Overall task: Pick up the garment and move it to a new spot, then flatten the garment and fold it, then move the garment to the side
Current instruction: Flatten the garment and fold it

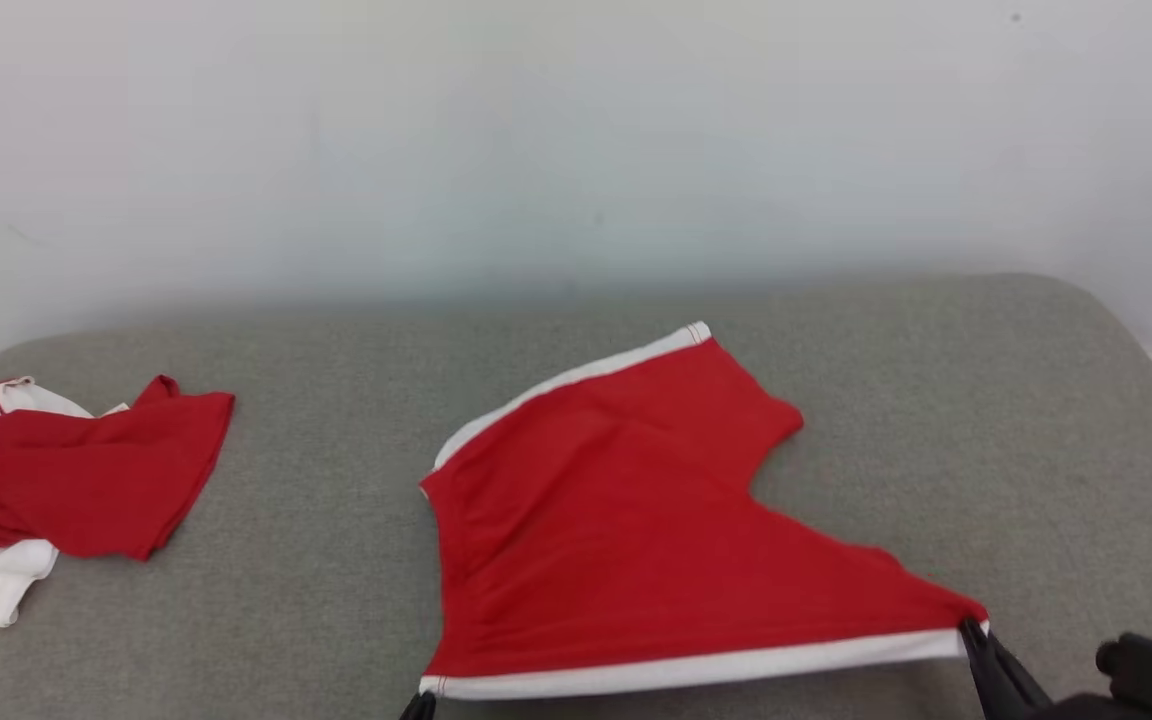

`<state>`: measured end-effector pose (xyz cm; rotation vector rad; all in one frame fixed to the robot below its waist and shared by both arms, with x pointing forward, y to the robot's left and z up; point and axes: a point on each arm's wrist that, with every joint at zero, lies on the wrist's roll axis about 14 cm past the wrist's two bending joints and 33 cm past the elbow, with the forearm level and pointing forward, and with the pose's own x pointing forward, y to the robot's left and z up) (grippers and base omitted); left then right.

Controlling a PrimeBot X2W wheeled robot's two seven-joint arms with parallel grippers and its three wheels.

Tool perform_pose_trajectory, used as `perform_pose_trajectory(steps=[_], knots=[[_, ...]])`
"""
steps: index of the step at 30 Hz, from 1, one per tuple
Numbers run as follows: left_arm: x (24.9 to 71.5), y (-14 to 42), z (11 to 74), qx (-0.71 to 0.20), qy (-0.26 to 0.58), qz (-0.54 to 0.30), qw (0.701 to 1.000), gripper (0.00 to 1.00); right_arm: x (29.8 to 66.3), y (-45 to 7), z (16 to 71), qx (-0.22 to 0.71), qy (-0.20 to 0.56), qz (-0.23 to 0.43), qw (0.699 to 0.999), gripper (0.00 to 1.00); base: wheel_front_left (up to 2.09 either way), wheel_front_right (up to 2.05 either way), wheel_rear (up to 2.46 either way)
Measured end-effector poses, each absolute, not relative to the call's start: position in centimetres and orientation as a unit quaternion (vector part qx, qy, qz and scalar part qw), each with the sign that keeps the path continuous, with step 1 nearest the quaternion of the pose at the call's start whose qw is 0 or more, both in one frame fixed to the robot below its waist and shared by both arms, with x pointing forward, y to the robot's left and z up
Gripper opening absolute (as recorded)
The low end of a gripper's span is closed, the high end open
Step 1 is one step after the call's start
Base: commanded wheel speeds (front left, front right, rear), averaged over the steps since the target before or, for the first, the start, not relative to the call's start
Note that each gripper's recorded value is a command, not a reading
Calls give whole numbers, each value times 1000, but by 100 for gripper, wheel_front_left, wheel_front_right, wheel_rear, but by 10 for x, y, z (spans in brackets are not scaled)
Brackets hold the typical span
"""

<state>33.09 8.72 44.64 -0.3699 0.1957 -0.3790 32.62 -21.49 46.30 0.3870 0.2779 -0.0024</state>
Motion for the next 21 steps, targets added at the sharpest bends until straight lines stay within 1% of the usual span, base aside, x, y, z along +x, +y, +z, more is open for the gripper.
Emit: perform_pose_trajectory(steps=[4, 9, 15, 17, 18, 19, 20, 21], knots=[[320, 100, 448, -178, 92, -175, 964, 0, 310, -212, 468, 182, 148, -3, 972, 0, 0, 0, 0], [326, 96, 460, -188, 77, -174, 963, 0, 316, -216, 480, 142, 152, 2, 978, 0, 0, 0, 0], [359, 82, 485, -189, 49, -184, 963, 0, 363, -216, 507, 72, 151, 30, 985, 0, 0, 0, 0], [367, 78, 487, -180, 51, -190, 964, 0, 378, -215, 503, 55, 169, 39, 983, 0, 0, 0, 0], [367, 78, 487, -180, 51, -190, 964, 0, 378, -215, 503, 55, 169, 39, 983, 0, 0, 0, 0], [378, 76, 488, -174, 52, -188, 965, 0, 395, -212, 502, 41, 179, 50, 982, 0, 0, 0, 0], [378, 76, 488, -174, 52, -188, 965, 0, 395, -212, 502, 41, 179, 50, 982, 0, 0, 0, 0], [384, 75, 491, -173, 50, -188, 966, 0, 405, -211, 503, 36, 181, 52, 981, 0, 0, 0, 0]])
